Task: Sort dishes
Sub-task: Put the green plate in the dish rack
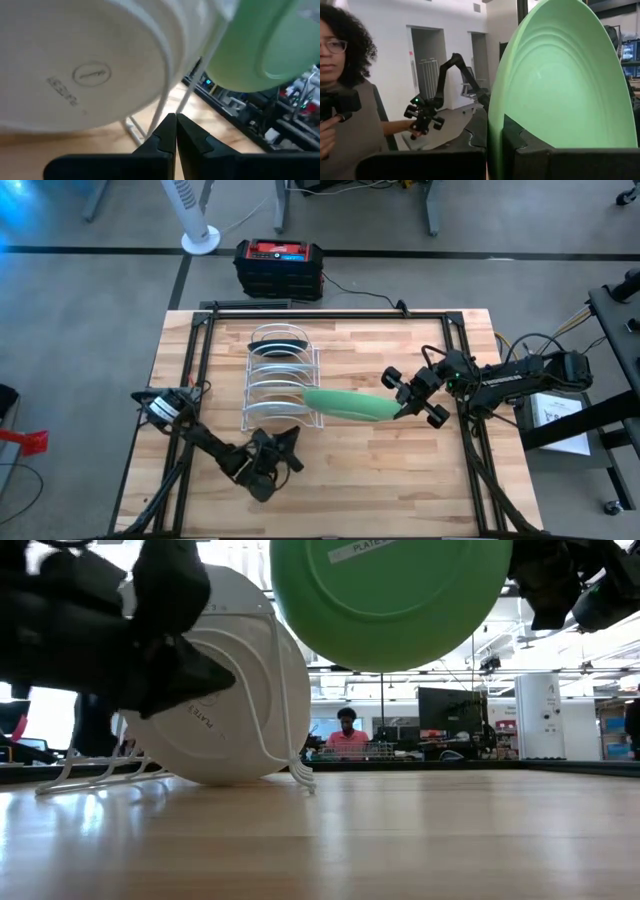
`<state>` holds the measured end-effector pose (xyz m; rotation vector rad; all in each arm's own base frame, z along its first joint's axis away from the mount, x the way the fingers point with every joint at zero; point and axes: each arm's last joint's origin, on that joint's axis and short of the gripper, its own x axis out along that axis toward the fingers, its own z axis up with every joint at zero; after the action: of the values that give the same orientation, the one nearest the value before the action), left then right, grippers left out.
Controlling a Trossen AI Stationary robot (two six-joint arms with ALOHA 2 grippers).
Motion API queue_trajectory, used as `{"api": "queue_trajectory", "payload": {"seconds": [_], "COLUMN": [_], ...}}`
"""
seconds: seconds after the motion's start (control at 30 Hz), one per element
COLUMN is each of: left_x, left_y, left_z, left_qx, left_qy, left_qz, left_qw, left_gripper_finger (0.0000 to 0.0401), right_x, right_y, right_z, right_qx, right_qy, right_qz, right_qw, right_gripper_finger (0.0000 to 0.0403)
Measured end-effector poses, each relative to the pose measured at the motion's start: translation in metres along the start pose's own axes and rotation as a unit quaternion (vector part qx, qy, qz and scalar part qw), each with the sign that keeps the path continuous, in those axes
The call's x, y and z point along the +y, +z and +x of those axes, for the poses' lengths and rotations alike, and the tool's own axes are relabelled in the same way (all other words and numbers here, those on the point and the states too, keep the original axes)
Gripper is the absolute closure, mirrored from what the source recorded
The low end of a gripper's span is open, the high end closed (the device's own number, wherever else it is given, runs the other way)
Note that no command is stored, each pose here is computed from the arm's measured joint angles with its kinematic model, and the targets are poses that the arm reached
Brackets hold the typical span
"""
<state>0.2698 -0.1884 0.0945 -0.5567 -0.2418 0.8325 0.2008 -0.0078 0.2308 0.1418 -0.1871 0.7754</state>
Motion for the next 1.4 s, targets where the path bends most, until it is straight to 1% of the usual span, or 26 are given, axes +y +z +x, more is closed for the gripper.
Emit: {"api": "queue_trajectory", "payload": {"seconds": [0.1,0.13,0.27,0.37,0.47,0.7,0.8,0.9,1.07,1.17,1.27,1.33,1.4], "left_x": [-0.001,-0.001,-0.001,-0.001,-0.001,0.002,0.002,0.002,0.004,0.004,0.005,0.005,0.005], "left_y": [0.0,0.0,0.0,-0.001,-0.001,0.0,0.001,0.001,0.002,0.002,0.001,0.001,0.001], "left_z": [0.013,0.016,0.019,0.018,0.016,0.022,0.026,0.03,0.036,0.037,0.037,0.037,0.037], "left_qx": [0.027,0.031,0.036,0.043,0.044,0.018,0.014,0.01,0.012,0.013,0.014,0.014,0.015], "left_qy": [-0.003,-0.003,-0.002,-0.007,-0.009,0.01,0.014,0.019,0.025,0.025,0.025,0.025,0.025], "left_qz": [-0.041,-0.047,-0.048,-0.046,-0.045,-0.033,-0.035,-0.035,-0.029,-0.026,-0.019,-0.017,-0.014], "left_qw": [0.999,0.998,0.998,0.998,0.998,0.999,0.999,0.999,0.999,0.999,0.999,0.999,0.999], "left_gripper_finger": [0.04,0.0398,0.0383,0.0364,0.0335,0.0267,0.0252,0.0246,0.0251,0.0266,0.0297,0.0331,0.0374], "right_x": [0.0,0.0,0.0,0.0,0.0,0.0,0.0,0.0,0.0,0.0,0.0,0.0,0.0], "right_y": [0.0,0.0,0.0,0.0,0.0,0.0,0.0,0.0,0.0,0.0,0.0,0.0,0.0], "right_z": [0.0,0.0,0.0,0.0,0.0,0.0,0.0,0.0,0.0,0.0,0.0,0.0,0.0], "right_qx": [0.0,0.0,0.0,0.0,0.0,0.0,0.0,0.0,0.0,0.0,0.0,0.0,0.0], "right_qy": [0.0,0.0,-0.001,-0.001,-0.001,-0.001,-0.001,-0.001,-0.001,-0.001,-0.001,-0.001,-0.001], "right_qz": [0.0,0.0,0.002,0.002,0.002,0.0,-0.001,-0.001,-0.001,-0.001,-0.001,-0.001,-0.001], "right_qw": [1.0,1.0,1.0,1.0,1.0,1.0,1.0,1.0,1.0,1.0,1.0,1.0,1.0], "right_gripper_finger": [0.0403,0.0403,0.0403,0.0403,0.0403,0.0403,0.0403,0.0403,0.0403,0.0403,0.0403,0.0403,0.0403]}}
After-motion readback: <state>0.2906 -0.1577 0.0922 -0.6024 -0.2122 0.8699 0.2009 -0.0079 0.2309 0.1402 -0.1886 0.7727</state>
